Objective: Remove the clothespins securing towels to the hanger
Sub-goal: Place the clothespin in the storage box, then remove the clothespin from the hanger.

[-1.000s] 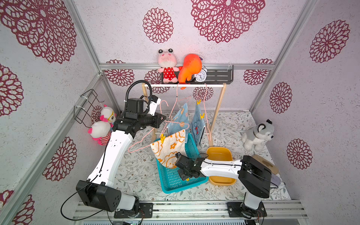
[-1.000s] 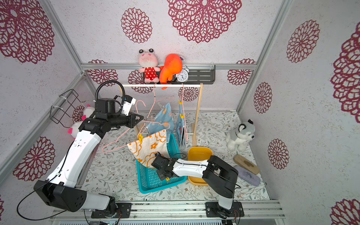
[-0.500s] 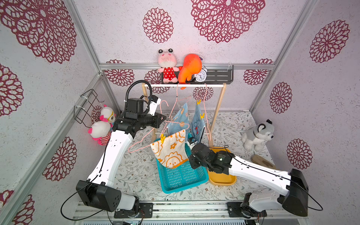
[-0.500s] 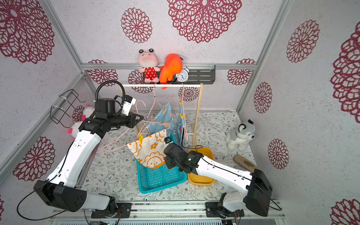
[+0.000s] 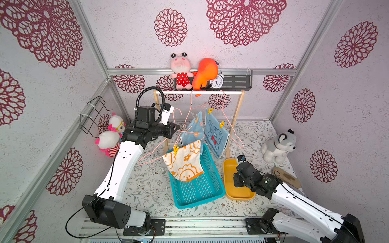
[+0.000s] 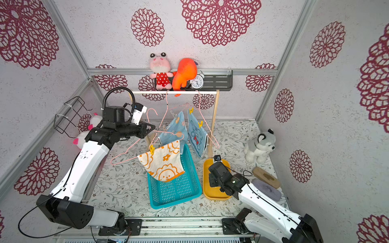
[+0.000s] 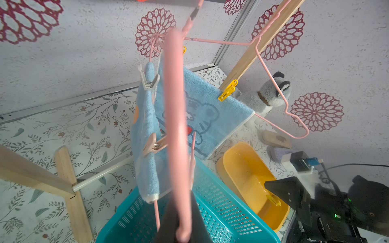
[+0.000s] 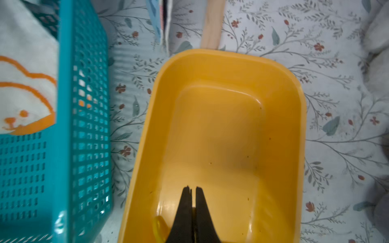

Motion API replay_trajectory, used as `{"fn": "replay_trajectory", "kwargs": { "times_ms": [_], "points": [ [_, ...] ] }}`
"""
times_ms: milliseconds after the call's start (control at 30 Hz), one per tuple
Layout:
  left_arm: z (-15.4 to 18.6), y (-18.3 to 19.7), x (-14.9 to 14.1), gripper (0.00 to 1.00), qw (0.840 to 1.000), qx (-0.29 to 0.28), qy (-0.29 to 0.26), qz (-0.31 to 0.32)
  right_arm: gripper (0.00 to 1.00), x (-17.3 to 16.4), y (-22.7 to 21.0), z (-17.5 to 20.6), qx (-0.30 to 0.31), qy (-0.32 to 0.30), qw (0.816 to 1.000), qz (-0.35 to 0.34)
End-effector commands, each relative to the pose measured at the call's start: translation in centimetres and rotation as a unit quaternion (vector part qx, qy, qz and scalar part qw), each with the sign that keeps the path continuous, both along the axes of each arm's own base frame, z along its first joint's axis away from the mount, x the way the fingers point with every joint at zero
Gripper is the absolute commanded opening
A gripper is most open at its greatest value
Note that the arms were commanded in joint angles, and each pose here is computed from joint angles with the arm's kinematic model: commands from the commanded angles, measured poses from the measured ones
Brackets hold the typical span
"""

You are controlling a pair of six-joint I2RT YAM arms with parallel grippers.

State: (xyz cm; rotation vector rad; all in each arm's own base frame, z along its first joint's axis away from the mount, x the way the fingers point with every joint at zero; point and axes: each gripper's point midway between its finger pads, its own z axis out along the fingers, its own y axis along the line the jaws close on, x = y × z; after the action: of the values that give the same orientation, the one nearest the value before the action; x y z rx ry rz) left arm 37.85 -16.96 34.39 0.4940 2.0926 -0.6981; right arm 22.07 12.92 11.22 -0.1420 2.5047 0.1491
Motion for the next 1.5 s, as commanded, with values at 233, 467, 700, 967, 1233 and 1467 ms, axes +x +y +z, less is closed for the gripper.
{"fn": "replay_trajectory", "kwargs": {
  "times_ms": [233, 467, 700, 967, 1233, 1467],
  "points": [
    [1.4, -0.5, -0.6, 0.0, 1.0, -0.01, -0.024, -0.015, 0.04, 2.7, -0.1, -2.0, 0.027, -0.004, 0.999, -0.029],
    [1.5, -0.6, -0.8, 0.0, 0.999, -0.01, -0.025, -0.017, 0.28, 3.1, -0.6, -3.1, 0.023, 0.005, 0.999, -0.038],
    [1.6, -0.8, -1.0, 0.0, 0.999, -0.013, -0.025, -0.024, 0.32, 3.2, -0.9, 0.6, 0.008, -0.027, 1.0, -0.012],
    [1.7, -1.6, -1.6, 0.0, 0.998, -0.024, -0.021, -0.048, 0.3, 3.0, 0.6, 9.8, 0.037, -0.127, 0.989, 0.073],
    [2.5, -2.8, -3.1, 0.0, 0.995, -0.039, -0.022, -0.089, 0.28, 1.7, 5.5, 17.2, 0.0, -0.204, 0.959, 0.198],
    [3.0, -3.9, -4.6, 0.0, 0.991, -0.042, -0.024, -0.121, 0.29, 0.6, 14.2, 20.3, 0.051, -0.236, 0.897, 0.371]
  ]
}}
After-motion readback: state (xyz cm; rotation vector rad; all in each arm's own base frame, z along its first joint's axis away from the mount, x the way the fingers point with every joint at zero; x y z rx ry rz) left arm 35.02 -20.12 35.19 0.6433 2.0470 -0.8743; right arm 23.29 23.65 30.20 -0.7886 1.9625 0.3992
